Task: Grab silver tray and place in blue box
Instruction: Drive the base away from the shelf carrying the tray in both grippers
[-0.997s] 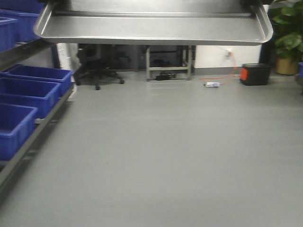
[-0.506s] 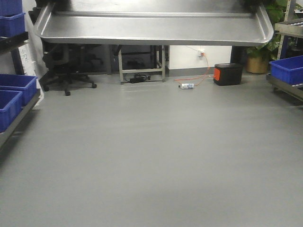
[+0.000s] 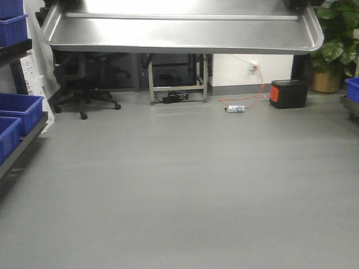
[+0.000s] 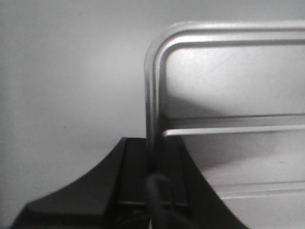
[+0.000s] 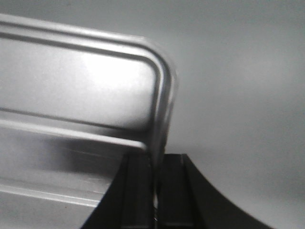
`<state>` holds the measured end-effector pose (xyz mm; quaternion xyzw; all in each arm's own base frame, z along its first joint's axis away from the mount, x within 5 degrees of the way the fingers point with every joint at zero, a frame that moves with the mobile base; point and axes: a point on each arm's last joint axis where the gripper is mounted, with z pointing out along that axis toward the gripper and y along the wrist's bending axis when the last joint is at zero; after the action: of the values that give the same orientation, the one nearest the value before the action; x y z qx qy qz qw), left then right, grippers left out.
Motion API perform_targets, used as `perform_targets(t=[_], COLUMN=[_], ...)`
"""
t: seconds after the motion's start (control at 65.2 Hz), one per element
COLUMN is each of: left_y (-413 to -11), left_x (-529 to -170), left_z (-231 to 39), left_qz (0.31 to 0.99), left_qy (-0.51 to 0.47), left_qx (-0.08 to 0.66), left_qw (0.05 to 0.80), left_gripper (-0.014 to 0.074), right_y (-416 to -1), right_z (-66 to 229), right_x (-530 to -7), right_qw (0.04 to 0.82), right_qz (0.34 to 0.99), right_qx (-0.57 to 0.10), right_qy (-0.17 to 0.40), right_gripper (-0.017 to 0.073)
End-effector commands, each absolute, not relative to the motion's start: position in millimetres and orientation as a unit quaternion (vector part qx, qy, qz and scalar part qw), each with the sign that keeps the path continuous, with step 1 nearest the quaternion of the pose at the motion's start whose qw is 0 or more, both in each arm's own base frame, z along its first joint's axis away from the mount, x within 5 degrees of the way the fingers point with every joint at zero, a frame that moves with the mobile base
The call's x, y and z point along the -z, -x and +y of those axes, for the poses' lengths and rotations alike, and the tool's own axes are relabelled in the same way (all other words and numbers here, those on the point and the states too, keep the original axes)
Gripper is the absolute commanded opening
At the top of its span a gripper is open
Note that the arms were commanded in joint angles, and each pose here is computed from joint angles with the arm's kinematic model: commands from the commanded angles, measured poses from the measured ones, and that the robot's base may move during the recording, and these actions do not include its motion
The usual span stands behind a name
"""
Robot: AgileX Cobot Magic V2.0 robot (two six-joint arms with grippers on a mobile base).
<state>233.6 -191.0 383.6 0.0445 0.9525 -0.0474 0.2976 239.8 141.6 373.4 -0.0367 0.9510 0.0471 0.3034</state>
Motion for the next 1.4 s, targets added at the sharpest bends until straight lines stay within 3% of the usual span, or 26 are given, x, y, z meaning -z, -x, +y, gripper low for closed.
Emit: perform_targets(t=[0.0, 1.381], left_y=[-228.6, -231.3], left_x=[-405.1, -400.5], left_z=[-183.2, -186.6], left_qz=[0.938, 0.940], left_qy=[-0.053, -0.054], left_qx=[0.051, 0.049], left_qw=[0.339, 0.332], left_gripper=[-0.0105, -0.0105], right_y=[-238.1, -238.6], right_z=[135.2, 135.7], right_x=[-396.6, -396.2], right_qw=[0.362, 0.362], right_qz=[0.930, 0.930], right_qx=[-0.048, -0.048], right_qy=[0.051, 0.051], right_gripper=[0.0058, 0.0058])
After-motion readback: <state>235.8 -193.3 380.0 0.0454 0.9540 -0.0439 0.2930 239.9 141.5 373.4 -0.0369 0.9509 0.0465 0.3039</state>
